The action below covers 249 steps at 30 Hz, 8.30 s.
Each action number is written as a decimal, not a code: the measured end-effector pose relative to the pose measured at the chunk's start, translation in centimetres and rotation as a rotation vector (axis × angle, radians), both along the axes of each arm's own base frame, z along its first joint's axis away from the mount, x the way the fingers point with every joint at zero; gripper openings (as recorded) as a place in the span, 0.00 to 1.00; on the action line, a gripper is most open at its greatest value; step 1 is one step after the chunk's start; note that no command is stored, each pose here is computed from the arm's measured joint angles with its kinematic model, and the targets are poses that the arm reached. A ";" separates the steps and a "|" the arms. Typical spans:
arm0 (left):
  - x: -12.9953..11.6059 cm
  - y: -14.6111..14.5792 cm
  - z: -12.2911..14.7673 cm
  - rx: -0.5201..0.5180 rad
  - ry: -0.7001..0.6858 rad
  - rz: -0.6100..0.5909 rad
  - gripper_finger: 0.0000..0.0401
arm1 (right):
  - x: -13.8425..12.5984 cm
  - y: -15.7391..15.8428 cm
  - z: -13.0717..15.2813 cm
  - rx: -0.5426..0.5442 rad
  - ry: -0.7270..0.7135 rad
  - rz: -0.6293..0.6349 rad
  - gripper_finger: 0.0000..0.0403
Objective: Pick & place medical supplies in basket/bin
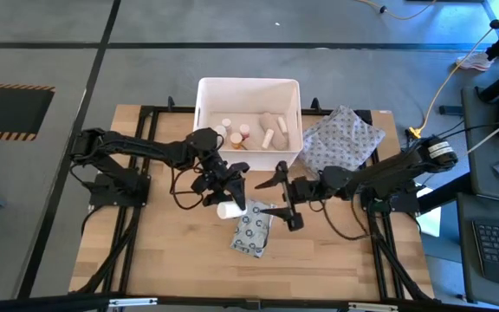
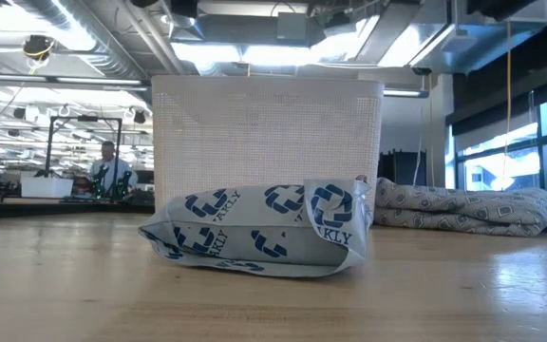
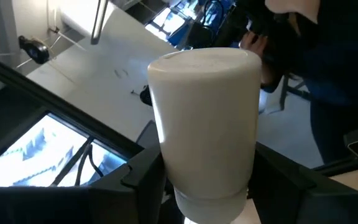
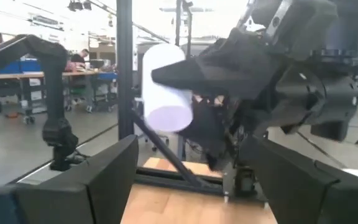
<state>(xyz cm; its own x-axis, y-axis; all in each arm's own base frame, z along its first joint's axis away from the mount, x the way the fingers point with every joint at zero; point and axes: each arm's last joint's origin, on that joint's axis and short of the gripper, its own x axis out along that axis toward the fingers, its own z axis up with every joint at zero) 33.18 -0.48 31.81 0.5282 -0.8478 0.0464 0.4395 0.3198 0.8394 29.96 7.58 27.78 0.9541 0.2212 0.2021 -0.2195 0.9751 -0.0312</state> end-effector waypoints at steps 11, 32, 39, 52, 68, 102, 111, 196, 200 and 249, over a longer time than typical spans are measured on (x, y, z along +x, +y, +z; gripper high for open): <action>-0.2 -0.1 -0.1 -0.011 0.046 -0.083 0.47 | 4.9 0.7 0.4 -0.065 -0.013 0.069 0.76; -0.4 0.6 0.0 -0.055 0.135 -0.122 0.48 | 5.8 0.5 0.2 -0.036 -0.004 0.112 0.76; -0.6 0.8 0.0 -0.068 0.177 -0.168 0.48 | 6.1 0.1 0.9 -0.005 -0.009 0.170 0.76; -0.7 1.6 -0.1 -0.084 0.222 -0.173 0.47 | 6.8 -2.5 1.5 0.262 0.089 0.235 0.76; -0.9 2.9 -0.2 -0.167 0.410 -0.193 0.47 | 6.9 -2.5 0.7 0.029 0.109 0.190 0.76; -1.8 5.3 -5.2 -0.486 1.296 0.624 0.48 | 0.7 0.4 0.8 -0.559 0.579 -0.161 0.76; -1.8 4.8 -4.7 -0.549 1.407 0.610 0.47 | 1.4 0.5 1.5 -0.818 0.428 -0.157 0.76; -1.5 4.5 -2.3 -0.405 0.966 0.638 0.62 | 0.1 3.5 2.3 -0.629 0.823 -0.462 0.46; -1.3 4.6 -2.9 -0.459 0.879 0.510 0.62 | -2.3 6.4 2.5 -0.653 0.791 -0.569 0.46; 1.1 1.9 -4.7 -0.632 0.744 0.195 0.60 | -0.1 7.5 5.4 -0.788 0.489 -0.487 0.46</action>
<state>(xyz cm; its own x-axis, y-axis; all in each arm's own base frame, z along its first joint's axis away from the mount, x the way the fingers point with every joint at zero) 34.27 1.45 27.07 0.7335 -0.6771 0.0595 0.6771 0.7355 0.0220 29.87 15.12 33.19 0.9143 -0.3072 -0.2640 0.0314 0.7035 -0.7100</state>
